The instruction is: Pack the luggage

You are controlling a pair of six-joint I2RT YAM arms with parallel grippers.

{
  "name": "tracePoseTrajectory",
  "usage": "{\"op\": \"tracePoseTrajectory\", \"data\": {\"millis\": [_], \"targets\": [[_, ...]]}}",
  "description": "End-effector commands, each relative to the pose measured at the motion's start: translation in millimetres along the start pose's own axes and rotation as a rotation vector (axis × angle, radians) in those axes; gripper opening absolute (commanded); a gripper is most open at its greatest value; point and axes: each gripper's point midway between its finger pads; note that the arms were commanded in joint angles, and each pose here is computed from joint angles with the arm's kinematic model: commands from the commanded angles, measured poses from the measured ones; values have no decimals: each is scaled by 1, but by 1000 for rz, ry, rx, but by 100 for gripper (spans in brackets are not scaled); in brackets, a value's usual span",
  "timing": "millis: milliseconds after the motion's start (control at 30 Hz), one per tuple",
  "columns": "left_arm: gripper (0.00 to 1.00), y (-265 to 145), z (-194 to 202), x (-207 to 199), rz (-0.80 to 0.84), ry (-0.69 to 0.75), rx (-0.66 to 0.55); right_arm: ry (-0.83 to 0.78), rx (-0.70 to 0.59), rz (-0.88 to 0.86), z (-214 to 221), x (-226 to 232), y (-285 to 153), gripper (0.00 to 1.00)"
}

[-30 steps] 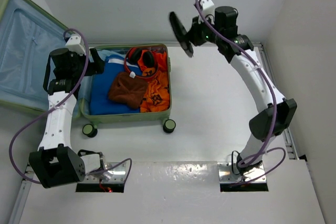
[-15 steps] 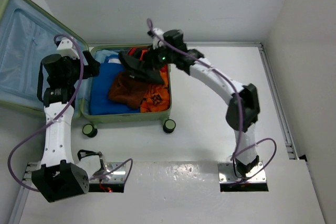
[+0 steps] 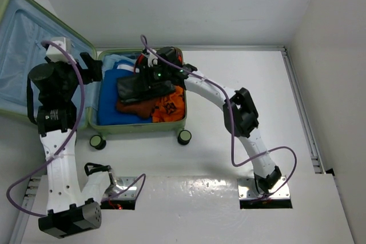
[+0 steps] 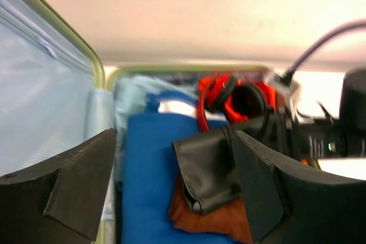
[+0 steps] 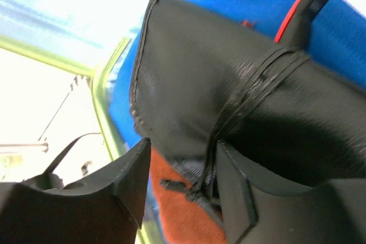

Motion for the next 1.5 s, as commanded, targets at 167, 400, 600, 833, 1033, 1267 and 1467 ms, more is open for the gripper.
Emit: {"op": "tracePoseTrajectory", "data": {"millis": [167, 400, 600, 833, 1033, 1267, 1467], "targets": [[85, -23, -125, 52, -430, 141, -265, -112, -177, -100, -82, 66, -89, 54], [80, -41, -194, 148, -897, 595, -146, -227, -248, -12, -113, 66, -165, 55], [74, -39, -202, 217, -973, 601, -47, -188, -253, 113, -108, 25, -206, 55], [44, -23, -210, 229, -864, 624, -43, -160, -233, 184, -95, -2, -220, 55], [13, -3, -197, 123, -357, 716, -147, -157, -201, 214, -81, -13, -224, 55], [48, 1, -154, -111, 552, 234, -224, 0, -184, 293, -62, -61, -242, 55], [79, -62, -177, -317, 1223, -137, -229, 122, -155, 348, -43, -102, -252, 55]]}}
Point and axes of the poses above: each gripper's point midway between its finger pads, its own y axis out along the fingers, its own x axis along the line the jaws close on, z = x × y, and after that the axes turned 12 degrees about -y, right-handed
